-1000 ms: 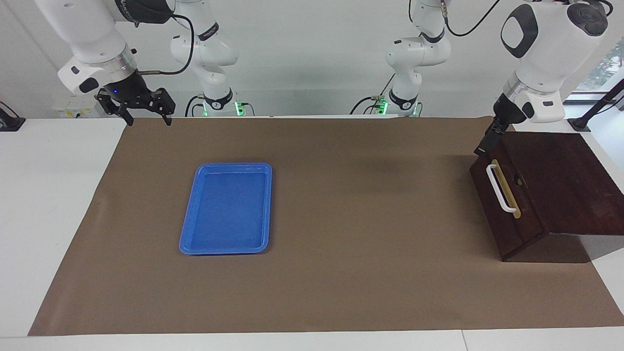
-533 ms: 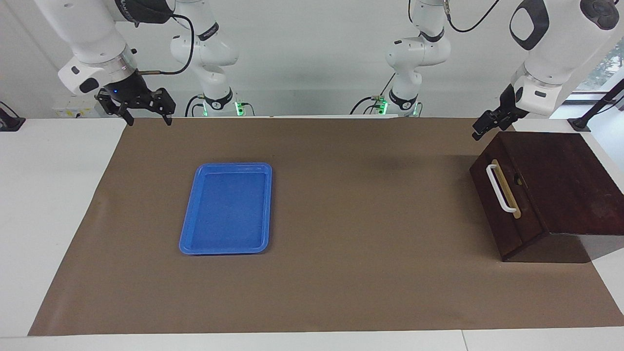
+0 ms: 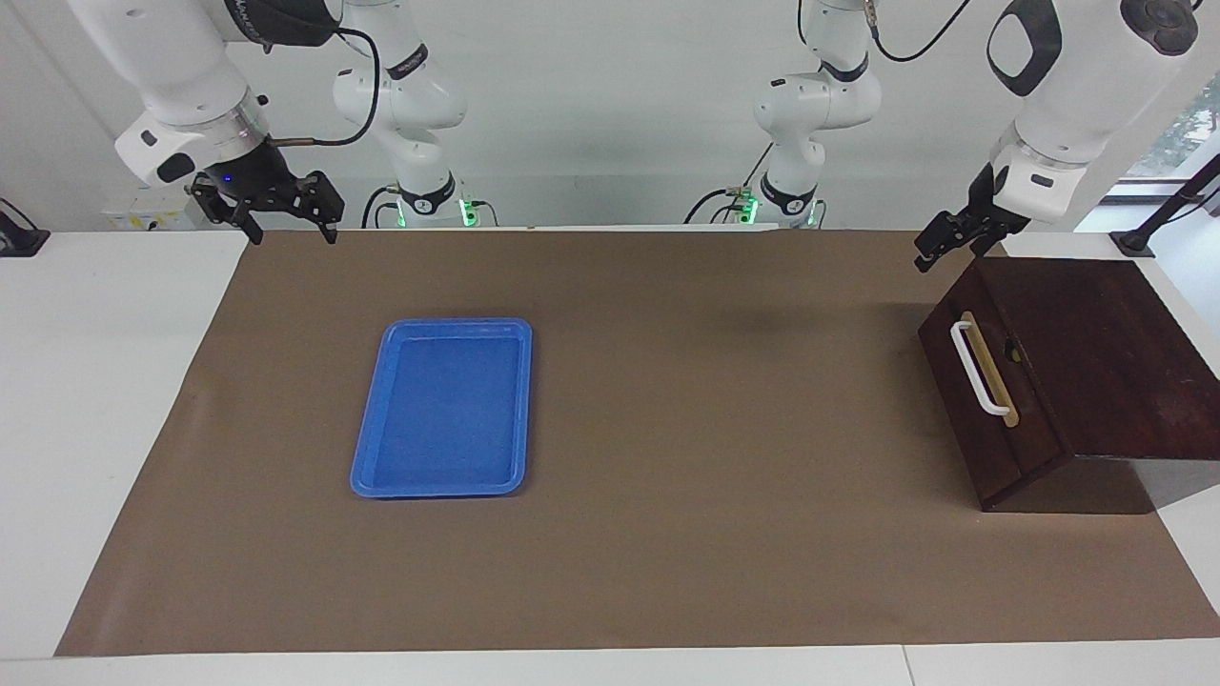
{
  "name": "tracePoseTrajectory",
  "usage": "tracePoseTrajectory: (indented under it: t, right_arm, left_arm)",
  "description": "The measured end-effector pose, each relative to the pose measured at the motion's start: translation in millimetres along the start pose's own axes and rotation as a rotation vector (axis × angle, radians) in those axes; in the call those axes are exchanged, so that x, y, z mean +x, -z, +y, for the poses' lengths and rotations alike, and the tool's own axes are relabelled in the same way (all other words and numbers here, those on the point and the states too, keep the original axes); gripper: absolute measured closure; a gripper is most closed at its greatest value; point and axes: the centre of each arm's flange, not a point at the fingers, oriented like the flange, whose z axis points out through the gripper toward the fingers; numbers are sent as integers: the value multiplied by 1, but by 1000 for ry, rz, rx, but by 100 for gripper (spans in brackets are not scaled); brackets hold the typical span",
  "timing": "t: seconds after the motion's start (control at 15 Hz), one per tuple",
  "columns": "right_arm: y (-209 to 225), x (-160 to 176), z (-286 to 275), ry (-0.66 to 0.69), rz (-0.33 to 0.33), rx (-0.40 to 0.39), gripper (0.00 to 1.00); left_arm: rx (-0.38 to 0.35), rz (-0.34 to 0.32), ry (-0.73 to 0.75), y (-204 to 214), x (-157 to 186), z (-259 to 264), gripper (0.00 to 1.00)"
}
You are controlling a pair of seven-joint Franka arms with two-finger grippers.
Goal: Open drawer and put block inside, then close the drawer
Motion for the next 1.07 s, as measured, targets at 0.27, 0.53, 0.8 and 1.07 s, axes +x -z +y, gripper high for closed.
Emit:
tracePoseTrajectory:
  t: [0.27, 0.53, 0.8, 1.07]
  right_arm:
    - [0, 0, 0, 0, 0, 0, 0]
    - [0, 0, 0, 0, 0, 0, 0]
    - [0, 0, 0, 0, 0, 0, 0]
    - [0, 0, 0, 0, 0, 0, 0]
  left_arm:
    - [-1, 8, -97, 3, 4, 6, 0]
    - [0, 2, -130, 0, 6, 12, 0]
    - [1, -7, -202, -1, 5, 14, 0]
    - [1, -13, -232, -2, 4, 14, 0]
